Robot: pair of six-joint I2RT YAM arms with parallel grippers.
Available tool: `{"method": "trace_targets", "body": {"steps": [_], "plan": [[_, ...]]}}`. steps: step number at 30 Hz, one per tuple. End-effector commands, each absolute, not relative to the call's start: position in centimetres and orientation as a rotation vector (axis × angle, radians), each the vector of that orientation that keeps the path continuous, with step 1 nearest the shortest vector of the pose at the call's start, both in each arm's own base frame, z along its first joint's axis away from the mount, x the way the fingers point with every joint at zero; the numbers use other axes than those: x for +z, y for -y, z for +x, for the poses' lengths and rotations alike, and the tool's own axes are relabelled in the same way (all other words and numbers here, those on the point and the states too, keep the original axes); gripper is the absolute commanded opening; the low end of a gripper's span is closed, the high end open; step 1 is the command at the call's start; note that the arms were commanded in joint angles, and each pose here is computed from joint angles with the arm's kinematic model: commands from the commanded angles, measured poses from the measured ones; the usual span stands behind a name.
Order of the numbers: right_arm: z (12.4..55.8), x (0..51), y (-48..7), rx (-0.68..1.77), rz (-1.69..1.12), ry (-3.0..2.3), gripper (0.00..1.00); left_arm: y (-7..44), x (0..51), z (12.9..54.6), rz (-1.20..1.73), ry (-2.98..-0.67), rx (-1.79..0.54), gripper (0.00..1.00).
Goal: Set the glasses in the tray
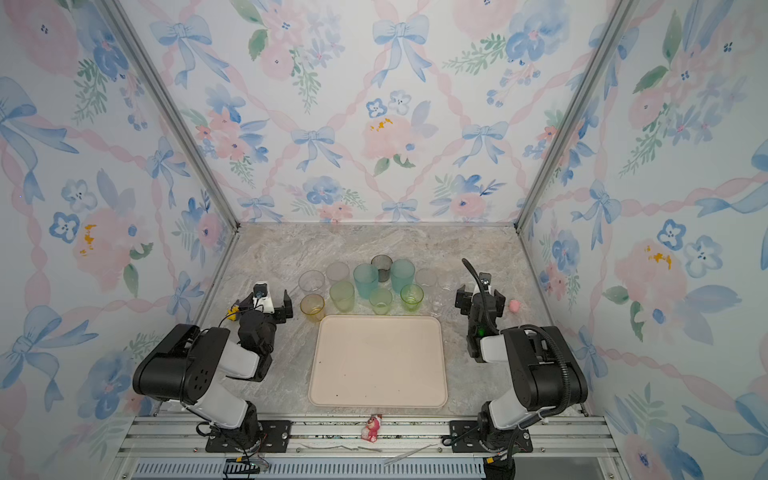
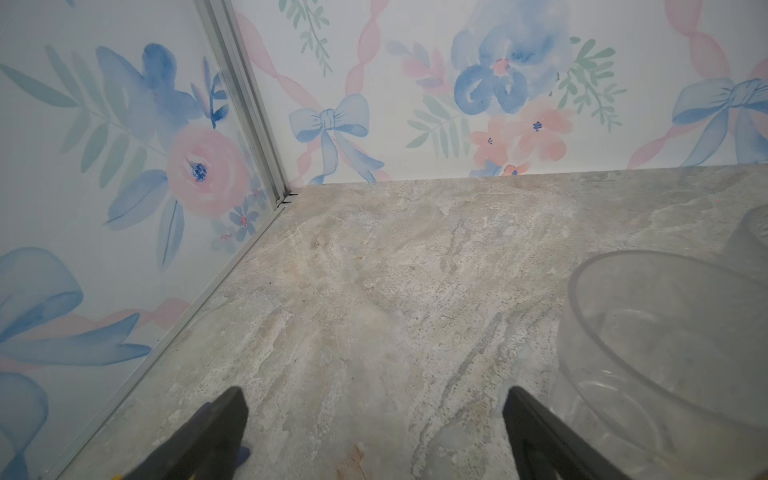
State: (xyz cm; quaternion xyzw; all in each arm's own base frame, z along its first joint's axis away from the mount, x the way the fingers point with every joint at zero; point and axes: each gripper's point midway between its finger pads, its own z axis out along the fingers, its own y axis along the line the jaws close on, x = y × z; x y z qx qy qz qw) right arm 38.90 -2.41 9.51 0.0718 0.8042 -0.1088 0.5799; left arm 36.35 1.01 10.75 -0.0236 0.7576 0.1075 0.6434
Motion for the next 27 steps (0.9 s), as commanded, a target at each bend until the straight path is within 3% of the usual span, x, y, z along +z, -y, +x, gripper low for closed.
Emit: {"method": "trace_targets", "body": {"steps": [1,9,17,18,21,24,27], "plan": [[39.2,10.2,2.3,-0.234,0.182,-1.860,0.97,-0.9,11.5,36.7,-0.059,-1.705,0.222,0.98],[39.2,10.2,2.3,-0.233,0.181,-1.860,0.97,-0.7,11.2,37.2,-0.044,-1.727,0.184,0.98],[39.2,10.1,2.3,-0.233,0.180,-1.862,0.97,0.1,11.0,37.5,0.014,-1.743,0.123,0.83],[39.2,10.1,2.3,-0.233,0.181,-1.863,0.98,0.1,10.9,37.5,0.015,-1.745,0.121,0.77],[39.2,10.3,2.3,-0.228,0.184,-1.855,0.90,0.3,11.4,37.5,0.028,-1.740,0.132,0.68],[39.4,10.8,2.5,-0.202,0.185,-1.891,0.86,0.5,14.1,37.5,0.026,-1.733,0.189,0.65],[39.3,12.6,3.4,-0.229,0.232,-1.893,0.85,2.4,18.6,38.0,0.069,-1.752,0.156,0.54]]}}
